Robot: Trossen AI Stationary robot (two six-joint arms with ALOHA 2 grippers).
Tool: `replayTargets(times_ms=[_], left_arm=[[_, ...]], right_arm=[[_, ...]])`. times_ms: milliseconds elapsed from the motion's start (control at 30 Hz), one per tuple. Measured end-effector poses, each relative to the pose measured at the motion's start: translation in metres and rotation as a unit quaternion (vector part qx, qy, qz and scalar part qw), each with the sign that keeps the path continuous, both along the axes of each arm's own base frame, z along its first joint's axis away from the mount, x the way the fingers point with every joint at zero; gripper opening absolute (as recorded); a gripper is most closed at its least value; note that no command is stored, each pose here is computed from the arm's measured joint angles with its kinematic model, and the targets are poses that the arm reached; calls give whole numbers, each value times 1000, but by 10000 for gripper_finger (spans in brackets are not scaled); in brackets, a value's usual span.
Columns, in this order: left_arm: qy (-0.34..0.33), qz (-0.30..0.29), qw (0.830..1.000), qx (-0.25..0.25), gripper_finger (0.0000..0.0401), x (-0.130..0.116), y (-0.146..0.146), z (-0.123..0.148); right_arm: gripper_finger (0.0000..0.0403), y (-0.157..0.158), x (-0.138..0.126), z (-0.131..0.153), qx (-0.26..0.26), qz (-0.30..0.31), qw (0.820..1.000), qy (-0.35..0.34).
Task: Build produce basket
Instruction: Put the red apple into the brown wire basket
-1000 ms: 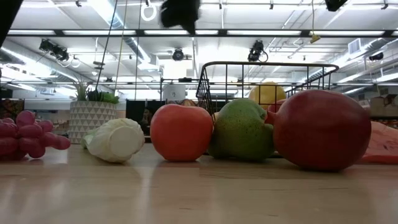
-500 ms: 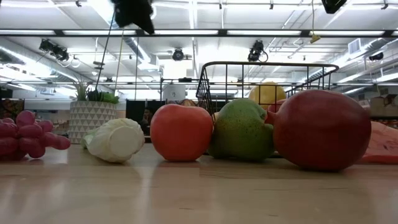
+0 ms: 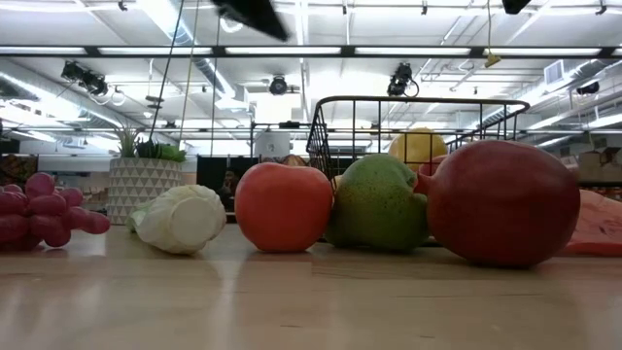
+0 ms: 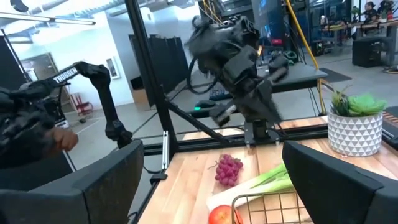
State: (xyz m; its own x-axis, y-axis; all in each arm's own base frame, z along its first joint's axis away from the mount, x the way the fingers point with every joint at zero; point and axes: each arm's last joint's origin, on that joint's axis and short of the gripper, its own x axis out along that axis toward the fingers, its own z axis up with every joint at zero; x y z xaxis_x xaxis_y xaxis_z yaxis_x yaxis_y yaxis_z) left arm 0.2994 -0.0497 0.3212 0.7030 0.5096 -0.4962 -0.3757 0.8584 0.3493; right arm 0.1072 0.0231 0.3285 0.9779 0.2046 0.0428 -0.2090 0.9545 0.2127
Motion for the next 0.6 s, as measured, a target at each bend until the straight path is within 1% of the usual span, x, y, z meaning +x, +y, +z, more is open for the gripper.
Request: replayTargets(times_ms=[67,100,133,167,233,333,433,533,600], left_arm=[[-20,-86,995,-54,27,10,8,2],[-28,-118,990,-74,26,13,13,3],[-35,-143,985,-88,25,15,17,5],[-46,-153,982,-99,24,17,22,6],[-66,-149,981,-104,24,20,31,9],[-101,-123,980,-119,29,22,42,14],[-130,-95,975,-151,34,24,48,16],[-138,-85,973,-165,35,24,50,16],[-141,-88,973,-161,32,24,50,17]], right_arm=[[387,0,0,0,2,0,1000,1],[387,0,0,0,6,0,1000,1],[387,0,0,0,10,1,1000,3],[387,0,0,0,12,1,1000,5],[387,0,0,-1,13,2,1000,8],[387,0,0,-1,17,4,1000,10],[387,0,0,-2,20,4,1000,13],[387,0,0,-1,20,4,1000,12],[387,0,0,-1,21,4,1000,11]])
